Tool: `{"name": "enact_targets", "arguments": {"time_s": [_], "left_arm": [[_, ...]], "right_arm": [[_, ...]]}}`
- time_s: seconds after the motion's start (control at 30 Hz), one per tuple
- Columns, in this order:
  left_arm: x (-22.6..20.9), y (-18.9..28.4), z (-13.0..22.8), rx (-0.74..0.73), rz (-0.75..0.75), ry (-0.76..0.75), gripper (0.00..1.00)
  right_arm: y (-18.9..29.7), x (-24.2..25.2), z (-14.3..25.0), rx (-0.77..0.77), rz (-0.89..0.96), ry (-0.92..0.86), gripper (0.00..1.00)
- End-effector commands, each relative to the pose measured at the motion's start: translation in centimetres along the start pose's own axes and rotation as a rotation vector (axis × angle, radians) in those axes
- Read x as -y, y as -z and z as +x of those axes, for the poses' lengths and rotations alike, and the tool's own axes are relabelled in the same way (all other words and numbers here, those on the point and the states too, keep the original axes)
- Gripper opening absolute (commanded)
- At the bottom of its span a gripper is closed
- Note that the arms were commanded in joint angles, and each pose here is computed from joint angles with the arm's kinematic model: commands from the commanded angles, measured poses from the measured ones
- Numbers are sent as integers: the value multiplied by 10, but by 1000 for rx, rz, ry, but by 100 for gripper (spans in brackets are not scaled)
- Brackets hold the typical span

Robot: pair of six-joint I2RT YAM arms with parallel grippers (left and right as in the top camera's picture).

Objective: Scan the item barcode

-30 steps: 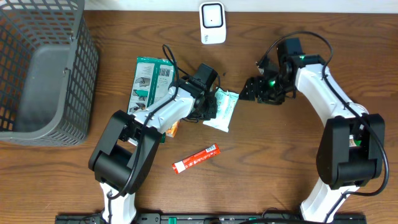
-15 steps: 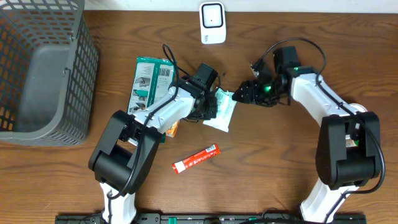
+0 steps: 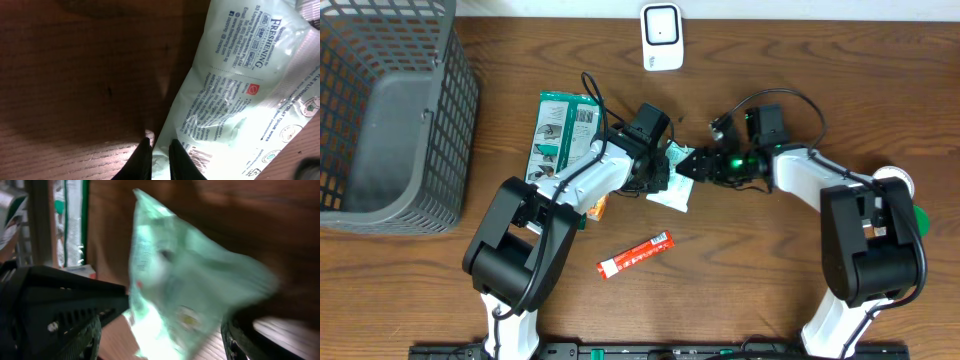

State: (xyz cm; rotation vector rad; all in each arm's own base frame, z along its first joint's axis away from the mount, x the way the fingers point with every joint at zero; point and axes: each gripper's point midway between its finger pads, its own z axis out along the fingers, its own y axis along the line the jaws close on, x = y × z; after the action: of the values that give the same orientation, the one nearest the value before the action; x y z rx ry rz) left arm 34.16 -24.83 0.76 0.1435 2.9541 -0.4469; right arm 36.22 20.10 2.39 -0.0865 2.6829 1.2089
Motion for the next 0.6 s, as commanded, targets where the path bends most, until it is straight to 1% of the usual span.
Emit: {"name": "enact_targets", "arguments": {"time_s": [0.0,0.07,0.17,0.23,0.5,0.57], "left_arm": [[-8,-13,14,-48,-23,4,12],[-8,-13,14,-48,-23,4,12],[-8,-13,14,-48,-23,4,12],[-8,-13,14,-48,-23,4,12],[-8,-13,14,-48,-23,3,12],[-8,-13,15,-51,-24,4,9]], "right_arm": [[-12,-17,15,-32,-33,-2,69],[-17,-23,17,-36,-42,25,66],[-21,-29,19,-38,-48,43,56],[-22,-30,19,-39,-48,44,51],[-20,-28,17,-34,-47,40,47],[-18,-26,15,-28,-45,36,47]]}}
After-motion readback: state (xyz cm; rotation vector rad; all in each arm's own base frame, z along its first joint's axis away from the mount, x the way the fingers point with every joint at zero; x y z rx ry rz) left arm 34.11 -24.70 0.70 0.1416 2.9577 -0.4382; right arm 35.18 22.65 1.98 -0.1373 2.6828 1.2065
